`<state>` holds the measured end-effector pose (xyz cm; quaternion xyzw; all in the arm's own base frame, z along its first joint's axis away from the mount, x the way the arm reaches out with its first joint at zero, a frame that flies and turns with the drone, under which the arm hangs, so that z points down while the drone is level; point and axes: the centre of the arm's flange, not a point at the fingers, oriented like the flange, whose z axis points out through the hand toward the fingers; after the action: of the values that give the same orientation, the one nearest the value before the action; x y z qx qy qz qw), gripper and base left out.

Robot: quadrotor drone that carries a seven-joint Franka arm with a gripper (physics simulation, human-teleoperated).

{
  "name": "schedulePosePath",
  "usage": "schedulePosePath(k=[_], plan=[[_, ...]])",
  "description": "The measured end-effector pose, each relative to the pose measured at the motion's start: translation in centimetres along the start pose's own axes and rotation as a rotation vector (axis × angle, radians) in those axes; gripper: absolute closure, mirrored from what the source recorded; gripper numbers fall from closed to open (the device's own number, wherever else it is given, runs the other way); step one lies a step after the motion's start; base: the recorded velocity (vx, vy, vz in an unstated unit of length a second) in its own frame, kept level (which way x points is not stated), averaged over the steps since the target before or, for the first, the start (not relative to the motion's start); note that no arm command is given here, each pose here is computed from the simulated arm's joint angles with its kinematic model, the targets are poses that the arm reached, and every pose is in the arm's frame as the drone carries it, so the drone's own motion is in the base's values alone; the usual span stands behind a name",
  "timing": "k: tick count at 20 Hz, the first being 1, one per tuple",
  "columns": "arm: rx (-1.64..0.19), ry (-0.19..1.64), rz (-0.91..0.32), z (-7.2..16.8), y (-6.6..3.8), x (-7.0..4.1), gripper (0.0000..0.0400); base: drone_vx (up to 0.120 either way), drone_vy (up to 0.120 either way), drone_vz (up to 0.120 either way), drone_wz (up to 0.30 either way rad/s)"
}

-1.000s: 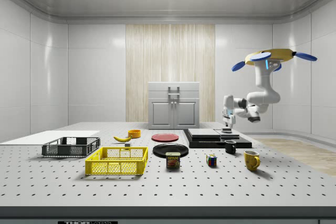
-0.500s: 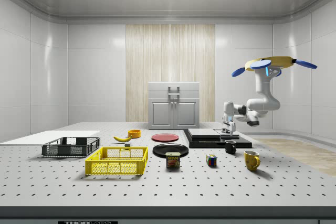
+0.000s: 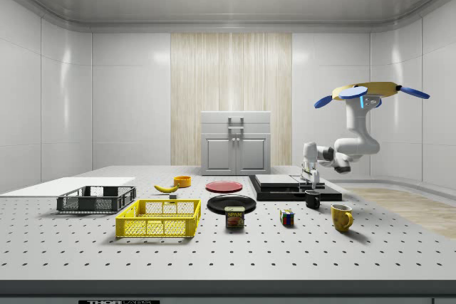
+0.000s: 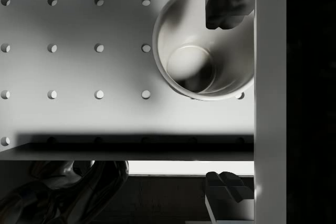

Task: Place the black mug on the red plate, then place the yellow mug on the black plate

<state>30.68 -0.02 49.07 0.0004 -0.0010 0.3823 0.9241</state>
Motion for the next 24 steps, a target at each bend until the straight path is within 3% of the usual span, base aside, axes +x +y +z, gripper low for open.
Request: schedulePosePath(k=[24], plan=[[0.0,0.0,0.001,3.6,0.0,0.0,0.0,0.0,0.007,0.0,0.0]])
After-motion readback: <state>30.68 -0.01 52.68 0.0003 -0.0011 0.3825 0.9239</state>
